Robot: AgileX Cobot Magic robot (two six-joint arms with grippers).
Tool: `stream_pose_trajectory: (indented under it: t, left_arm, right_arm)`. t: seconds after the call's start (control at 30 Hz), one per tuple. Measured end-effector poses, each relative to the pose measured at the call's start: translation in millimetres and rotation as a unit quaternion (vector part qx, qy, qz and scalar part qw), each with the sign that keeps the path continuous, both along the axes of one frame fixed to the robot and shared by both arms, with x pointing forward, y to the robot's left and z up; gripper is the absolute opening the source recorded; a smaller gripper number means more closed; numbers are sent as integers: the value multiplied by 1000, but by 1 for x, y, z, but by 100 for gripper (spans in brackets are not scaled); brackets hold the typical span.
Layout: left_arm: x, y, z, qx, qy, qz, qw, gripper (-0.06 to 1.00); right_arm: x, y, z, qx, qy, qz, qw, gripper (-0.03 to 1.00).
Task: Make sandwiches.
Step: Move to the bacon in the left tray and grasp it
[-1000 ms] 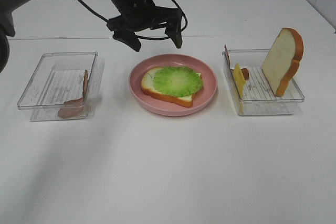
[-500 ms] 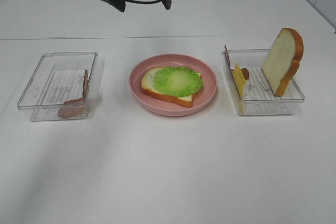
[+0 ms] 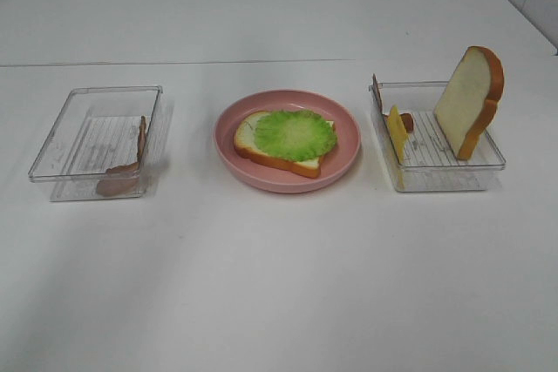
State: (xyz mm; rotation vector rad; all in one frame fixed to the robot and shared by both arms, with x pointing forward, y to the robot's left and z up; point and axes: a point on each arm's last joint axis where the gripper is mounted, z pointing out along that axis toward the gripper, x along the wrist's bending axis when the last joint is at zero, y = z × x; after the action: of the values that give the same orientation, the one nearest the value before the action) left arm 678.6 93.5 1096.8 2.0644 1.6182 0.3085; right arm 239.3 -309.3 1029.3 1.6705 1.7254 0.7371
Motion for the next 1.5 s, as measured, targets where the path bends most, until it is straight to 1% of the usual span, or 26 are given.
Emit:
stream_pose_trajectory:
  t: [0.03,0.07,0.1,0.17,0.2,0.23,0.3,0.33,0.47,0.5,0.57,0.63,0.73,0.77,0.8,0.83,0.87,0.9,0.97,1.0,1.07,1.17,1.2,1.33,1.43,1.5]
  left_arm:
    - [0,0,0,0,0,0,1000,99]
    - [-6,5,1,14,4,2,1000,99]
    - [-6,5,1,14,4,2,1000,99]
    - [-14,12,3,32,9,7,999,99]
    - [-14,12,3,32,9,7,999,99]
    - [-20,16,3,41,15,16,999,99]
    - [-23,18,4,42,17,21,999,99]
    - [-27,21,0,46,29,29,998,99]
    - [-30,23,-9,53,46,36,997,99]
    - [-31,23,-16,55,58,45,996,99]
    - [-32,24,-19,56,64,49,995,99]
    - [-31,27,-29,62,78,57,993,99]
    - [-30,31,-34,61,87,69,992,99]
    - [-27,39,-37,55,97,90,990,99]
    - [-25,44,-39,51,102,100,988,99]
    - [-25,44,-39,51,102,100,988,99]
    - [-21,51,-42,40,111,114,986,99]
    - [-21,51,-42,40,111,114,986,99]
    - [-17,57,-48,25,126,128,983,99]
    - [-17,57,-48,25,126,128,983,99]
    - [-13,55,-60,23,142,129,981,99]
    - [-12,55,-64,22,147,129,980,99]
    - [-10,53,-72,20,157,128,979,99]
    - [-6,50,-92,28,177,121,976,99]
    - [-5,50,-95,29,180,121,976,99]
    - [-3,49,-107,35,192,120,973,99]
  right_arm:
    - [0,0,0,0,0,0,1000,98]
    - [0,0,0,0,0,0,1000,98]
    - [0,0,0,0,0,0,1000,98]
    - [0,0,0,0,0,0,1000,98]
    - [0,0,0,0,0,0,1000,98]
    - [0,0,0,0,0,0,1000,98]
    - [0,0,0,0,0,0,1000,98]
    - [0,0,0,0,0,0,1000,98]
    - [0,0,0,0,0,0,1000,98]
    - [0,0,0,0,0,0,1000,98]
    - [0,0,0,0,0,0,1000,98]
    - [0,0,0,0,0,0,1000,98]
    - [0,0,0,0,0,0,1000,98]
    - [0,0,0,0,0,0,1000,98]
    - [0,0,0,0,0,0,1000,98]
    - [0,0,0,0,0,0,1000,98]
    - [0,0,0,0,0,0,1000,98]
    - [0,0,0,0,0,0,1000,98]
    - [0,0,0,0,0,0,1000,98]
    - [0,0,0,0,0,0,1000,98]
    - [0,0,0,0,0,0,1000,98]
    - [0,0,0,0,0,0,1000,98]
    - [0,0,0,0,0,0,1000,98]
    - [0,0,0,0,0,0,1000,98]
    - [0,0,0,0,0,0,1000,98]
    - [0,0,0,0,0,0,1000,98]
